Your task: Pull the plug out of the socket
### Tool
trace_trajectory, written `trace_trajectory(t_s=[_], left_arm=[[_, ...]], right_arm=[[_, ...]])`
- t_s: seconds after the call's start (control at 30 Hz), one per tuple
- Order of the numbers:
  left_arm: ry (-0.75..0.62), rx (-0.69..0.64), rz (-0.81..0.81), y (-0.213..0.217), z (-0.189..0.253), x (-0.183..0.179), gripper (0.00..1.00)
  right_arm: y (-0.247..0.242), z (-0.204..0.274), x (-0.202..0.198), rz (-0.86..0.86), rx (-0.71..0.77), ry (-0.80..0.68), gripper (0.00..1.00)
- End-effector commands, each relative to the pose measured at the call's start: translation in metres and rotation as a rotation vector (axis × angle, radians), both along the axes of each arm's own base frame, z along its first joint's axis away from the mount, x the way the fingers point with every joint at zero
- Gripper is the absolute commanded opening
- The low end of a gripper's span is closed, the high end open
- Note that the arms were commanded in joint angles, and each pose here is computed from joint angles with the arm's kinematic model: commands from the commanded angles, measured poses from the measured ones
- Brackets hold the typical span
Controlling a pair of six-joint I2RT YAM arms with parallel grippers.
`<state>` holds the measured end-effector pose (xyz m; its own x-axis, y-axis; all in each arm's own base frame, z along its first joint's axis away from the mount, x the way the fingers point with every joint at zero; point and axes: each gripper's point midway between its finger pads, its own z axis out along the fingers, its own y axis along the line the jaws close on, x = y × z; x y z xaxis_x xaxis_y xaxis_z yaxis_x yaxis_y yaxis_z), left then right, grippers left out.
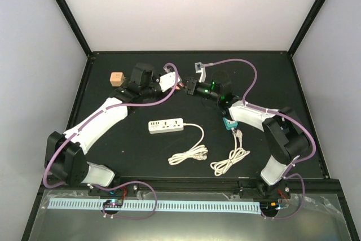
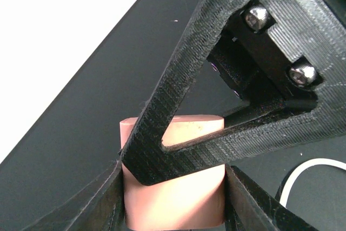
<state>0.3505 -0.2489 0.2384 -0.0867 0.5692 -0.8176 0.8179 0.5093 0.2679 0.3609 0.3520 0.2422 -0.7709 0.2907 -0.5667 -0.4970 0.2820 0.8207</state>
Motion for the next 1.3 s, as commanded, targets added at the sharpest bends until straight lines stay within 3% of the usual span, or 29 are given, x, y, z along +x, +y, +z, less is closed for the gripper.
trace_trajectory(t_s=[0.0, 0.1, 0.2, 0.53, 0.73, 1.03, 1.27], left_arm=[[-0.024, -0.011, 0.006, -0.006, 0.014, 0.004, 0.35], [-0.005, 0.022, 0.028, -0.001, 0.008, 0.006, 0.29], [0.029, 0.053, 0.043, 0.003, -0.001, 0.005, 0.28], [0.091, 0.055, 0.104, 0.032, -0.017, 0.008, 0.25], [0.172, 0.067, 0.203, 0.079, -0.041, 0.020, 0.25], [0.339, 0.061, 0.405, 0.174, -0.089, 0.029, 0.25], [0.442, 0.112, 0.531, 0.240, -0.131, 0.035, 0.25]], right_arm=[[0.006, 0.023, -0.011, 0.037, 0.047, -0.062, 0.09], [0.006, 0.025, -0.010, 0.039, 0.039, -0.078, 0.22], [0.006, 0.026, -0.008, 0.051, 0.014, -0.109, 0.44], [-0.019, 0.025, 0.013, 0.022, -0.105, -0.223, 0.84], [-0.031, 0.023, 0.016, 0.050, -0.201, -0.312, 0.88], [-0.029, 0.009, 0.000, 0.224, -0.376, -0.465, 0.88], [-0.025, -0.015, 0.000, 0.324, -0.471, -0.437, 0.86]])
